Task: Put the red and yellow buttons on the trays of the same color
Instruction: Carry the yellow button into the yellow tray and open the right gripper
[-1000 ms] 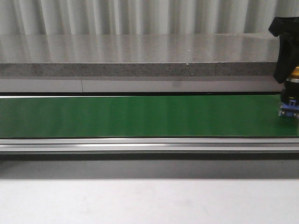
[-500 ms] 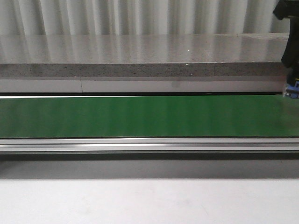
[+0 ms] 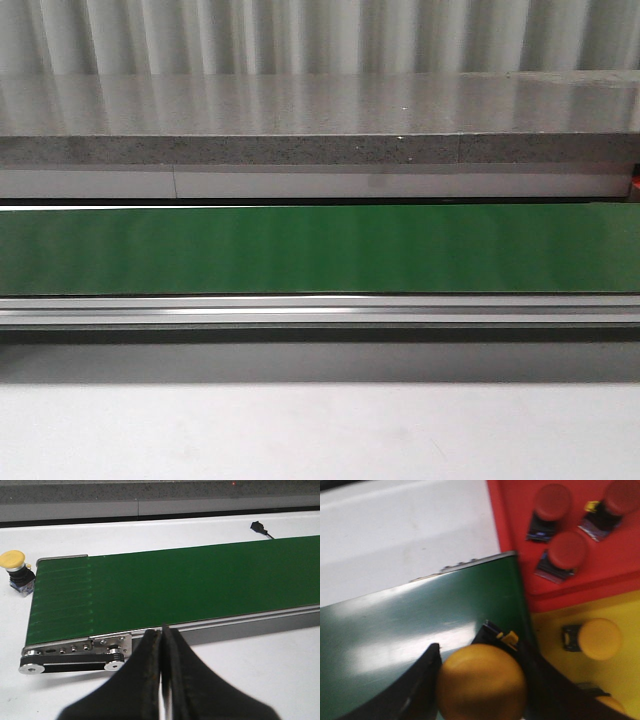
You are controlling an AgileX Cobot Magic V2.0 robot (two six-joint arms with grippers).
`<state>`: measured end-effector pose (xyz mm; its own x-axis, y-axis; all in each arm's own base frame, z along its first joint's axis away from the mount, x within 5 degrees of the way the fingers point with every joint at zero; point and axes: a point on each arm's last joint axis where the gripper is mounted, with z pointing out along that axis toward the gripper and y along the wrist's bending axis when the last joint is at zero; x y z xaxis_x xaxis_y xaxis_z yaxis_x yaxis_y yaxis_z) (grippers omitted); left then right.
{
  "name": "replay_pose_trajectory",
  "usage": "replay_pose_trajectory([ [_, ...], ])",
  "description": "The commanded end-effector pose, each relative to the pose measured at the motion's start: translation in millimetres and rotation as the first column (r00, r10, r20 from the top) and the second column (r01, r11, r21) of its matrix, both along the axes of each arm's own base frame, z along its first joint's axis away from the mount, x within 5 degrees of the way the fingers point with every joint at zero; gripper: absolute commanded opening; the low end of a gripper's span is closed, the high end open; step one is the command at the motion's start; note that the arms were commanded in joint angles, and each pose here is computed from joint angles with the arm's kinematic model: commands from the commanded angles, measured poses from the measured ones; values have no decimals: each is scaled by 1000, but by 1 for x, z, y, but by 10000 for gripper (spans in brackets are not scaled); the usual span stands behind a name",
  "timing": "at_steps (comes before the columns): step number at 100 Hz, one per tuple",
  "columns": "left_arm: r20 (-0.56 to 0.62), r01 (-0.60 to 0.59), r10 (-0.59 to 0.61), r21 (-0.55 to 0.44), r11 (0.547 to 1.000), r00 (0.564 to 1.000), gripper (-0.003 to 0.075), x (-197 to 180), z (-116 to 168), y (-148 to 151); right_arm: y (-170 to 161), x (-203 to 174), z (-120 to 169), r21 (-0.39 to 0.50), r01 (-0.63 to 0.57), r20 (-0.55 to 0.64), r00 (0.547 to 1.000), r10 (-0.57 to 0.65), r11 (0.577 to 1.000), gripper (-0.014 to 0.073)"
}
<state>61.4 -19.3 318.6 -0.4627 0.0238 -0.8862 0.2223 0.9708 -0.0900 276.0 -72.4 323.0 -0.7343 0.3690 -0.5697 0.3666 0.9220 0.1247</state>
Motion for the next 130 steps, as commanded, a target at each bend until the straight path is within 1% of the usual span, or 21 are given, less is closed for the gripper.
replay_pose_trajectory([
  [1,85,2,0,-26,1000,996,-20,2,13,-1,-23,-11,20,-37,92,91,992,-88,995,78],
  [9,85,2,0,-26,1000,996,-20,2,13,-1,-42,-18,20,-33,170,104,981,-166,985,78],
  [19,85,2,0,-26,1000,996,-20,2,13,-1,-63,-25,16,-20,269,135,955,-264,963,78],
  [35,85,2,0,-26,1000,996,-20,2,13,-1,-88,-33,-1,-18,358,136,926,-352,934,78],
  [57,85,2,0,-26,1000,996,-20,2,13,-1,-117,-34,-21,39,485,121,866,-486,874,78],
  [79,85,2,0,-26,1000,996,-20,2,13,-1,-130,-19,-51,60,498,65,863,-502,865,78],
  [92,85,2,0,-26,1000,996,-20,2,13,-1,-139,-8,-69,75,506,67,857,-511,859,78],
  [108,85,2,0,-26,1000,996,-20,2,13,-1,-144,2,-87,119,526,60,843,-535,842,78],
  [126,85,2,0,-26,1000,996,-20,2,13,-1,-146,5,-98,133,532,38,840,-541,836,83],
  [130,85,2,0,-26,1000,996,-20,2,13,-1,-146,5,-99,133,533,37,840,-541,836,106],
])
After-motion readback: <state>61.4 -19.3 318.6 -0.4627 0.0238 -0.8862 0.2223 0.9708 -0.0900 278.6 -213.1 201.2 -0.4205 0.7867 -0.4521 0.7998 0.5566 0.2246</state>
